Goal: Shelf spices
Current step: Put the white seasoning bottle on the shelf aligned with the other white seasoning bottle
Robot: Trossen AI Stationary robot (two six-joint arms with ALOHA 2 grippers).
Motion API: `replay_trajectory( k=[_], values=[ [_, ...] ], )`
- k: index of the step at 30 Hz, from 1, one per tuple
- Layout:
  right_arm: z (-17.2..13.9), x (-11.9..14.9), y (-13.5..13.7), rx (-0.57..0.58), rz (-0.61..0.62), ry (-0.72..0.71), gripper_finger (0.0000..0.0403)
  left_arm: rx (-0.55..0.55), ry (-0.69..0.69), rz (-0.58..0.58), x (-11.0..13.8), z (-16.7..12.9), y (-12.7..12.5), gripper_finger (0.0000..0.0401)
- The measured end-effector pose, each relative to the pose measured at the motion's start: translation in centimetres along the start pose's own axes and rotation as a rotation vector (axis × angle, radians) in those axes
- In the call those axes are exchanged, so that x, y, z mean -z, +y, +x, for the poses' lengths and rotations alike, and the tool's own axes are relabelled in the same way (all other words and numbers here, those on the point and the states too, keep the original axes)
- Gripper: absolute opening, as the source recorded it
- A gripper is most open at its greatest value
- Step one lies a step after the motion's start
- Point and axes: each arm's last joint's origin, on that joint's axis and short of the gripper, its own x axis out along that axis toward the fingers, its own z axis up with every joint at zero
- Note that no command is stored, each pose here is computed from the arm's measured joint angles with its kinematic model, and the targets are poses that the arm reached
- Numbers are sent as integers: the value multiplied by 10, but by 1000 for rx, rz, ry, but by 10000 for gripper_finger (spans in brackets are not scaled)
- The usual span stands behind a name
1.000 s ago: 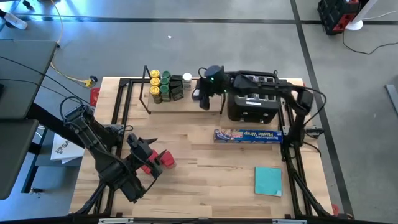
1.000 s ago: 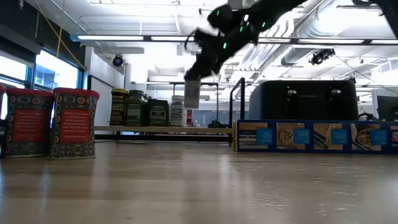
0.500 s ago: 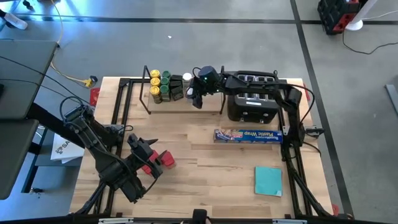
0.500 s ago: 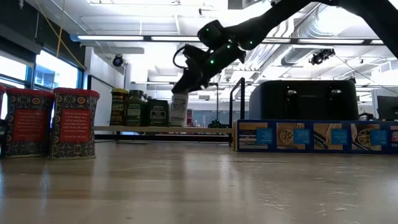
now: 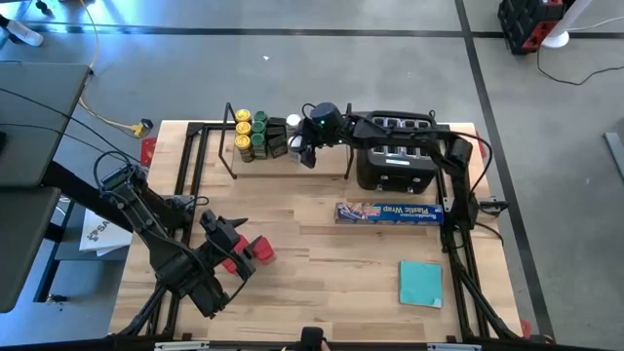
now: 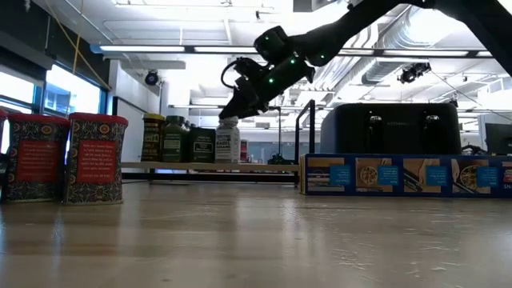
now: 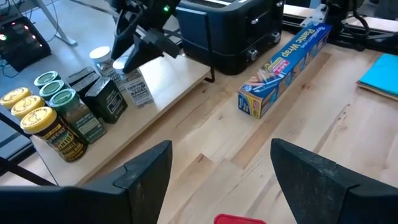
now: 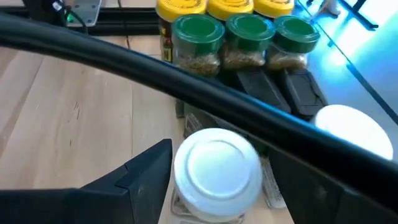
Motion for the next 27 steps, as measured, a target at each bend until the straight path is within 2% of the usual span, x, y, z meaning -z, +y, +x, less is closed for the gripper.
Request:
replay_trajectory(
  k=[5, 12, 17, 21, 23, 27],
  values=[
    [-6, -10, -1, 6, 2, -16, 263, 4, 17, -7, 0, 0, -1, 268],
    [-36, -35, 4, 14, -45, -47, 264, 8, 18, -14, 1, 0, -1, 268],
    [-48, -38, 24, -61, -118, 21, 251, 9, 20, -14, 1, 0, -1, 268],
    [-40, -26, 53, -183, -216, 129, 209, 10, 20, -6, 1, 0, -1, 268],
    [-31, -19, 63, -217, -225, 168, 178, 10, 20, -6, 1, 0, -1, 268],
    [-8, 0, 68, -197, -229, 238, 110, 10, 18, -7, 1, 0, -1, 268]
  ],
)
